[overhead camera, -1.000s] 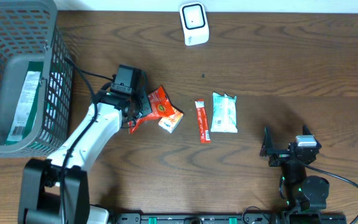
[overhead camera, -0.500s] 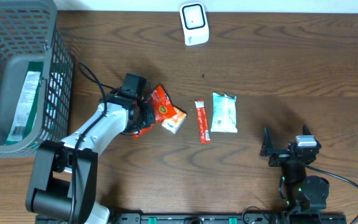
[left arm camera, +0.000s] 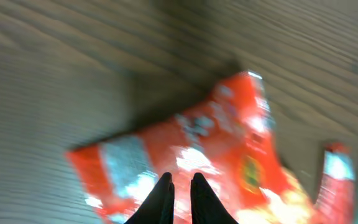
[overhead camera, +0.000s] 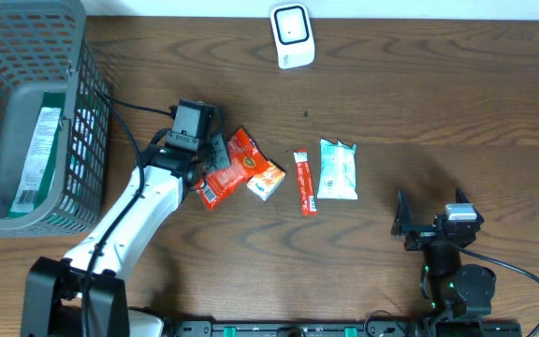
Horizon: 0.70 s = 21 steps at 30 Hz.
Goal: Scan the item barcode
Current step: 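Lower the red pack onto the table beside the sachet and release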
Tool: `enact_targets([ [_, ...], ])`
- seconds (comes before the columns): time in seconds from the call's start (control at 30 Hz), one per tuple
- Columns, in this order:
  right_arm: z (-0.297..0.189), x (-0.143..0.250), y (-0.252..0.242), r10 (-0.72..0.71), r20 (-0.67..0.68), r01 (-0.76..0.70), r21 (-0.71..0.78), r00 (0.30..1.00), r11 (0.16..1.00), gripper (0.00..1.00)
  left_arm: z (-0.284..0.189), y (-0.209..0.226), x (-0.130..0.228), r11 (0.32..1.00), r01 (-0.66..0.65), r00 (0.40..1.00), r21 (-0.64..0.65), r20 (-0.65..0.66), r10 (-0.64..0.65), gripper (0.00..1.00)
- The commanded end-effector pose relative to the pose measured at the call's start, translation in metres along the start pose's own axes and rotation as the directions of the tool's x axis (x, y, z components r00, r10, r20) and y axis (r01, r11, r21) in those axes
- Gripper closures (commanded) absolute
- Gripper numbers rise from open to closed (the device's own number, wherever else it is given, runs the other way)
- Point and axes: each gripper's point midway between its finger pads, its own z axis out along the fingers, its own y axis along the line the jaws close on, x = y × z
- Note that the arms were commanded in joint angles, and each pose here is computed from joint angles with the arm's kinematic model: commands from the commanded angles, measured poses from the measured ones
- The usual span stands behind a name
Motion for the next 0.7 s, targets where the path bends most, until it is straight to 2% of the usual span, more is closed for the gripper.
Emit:
enact_targets([
  [0.0,0.0,0.001,-0.002,-0.01,-0.003,0.01,0.007,1.0,1.0,0.01,0.007,0.039,-0.013,0.973,-0.027,0.996,-0.229,0.077,0.046,0.88],
  [0.37,0.0,0.001,-0.002,-0.01,-0.003,0.01,0.007,1.0,1.0,0.01,0.054,0.047,0.0,0.96,-0.074,0.997,-0.271,0.01,0.08,0.88],
  [0.5,0.0,0.001,-0.002,-0.01,-0.003,0.01,0.007,1.0,1.0,0.01,0.058,0.036,0.02,0.979,-0.083,0.994,-0.188,-0.081,0.069,0.87],
  [0.67,0.0,0.001,-0.002,-0.01,-0.003,0.01,0.007,1.0,1.0,0.01,0.057,0.0,0.049,0.998,-0.047,0.973,0.032,-0.224,0.053,0.88],
])
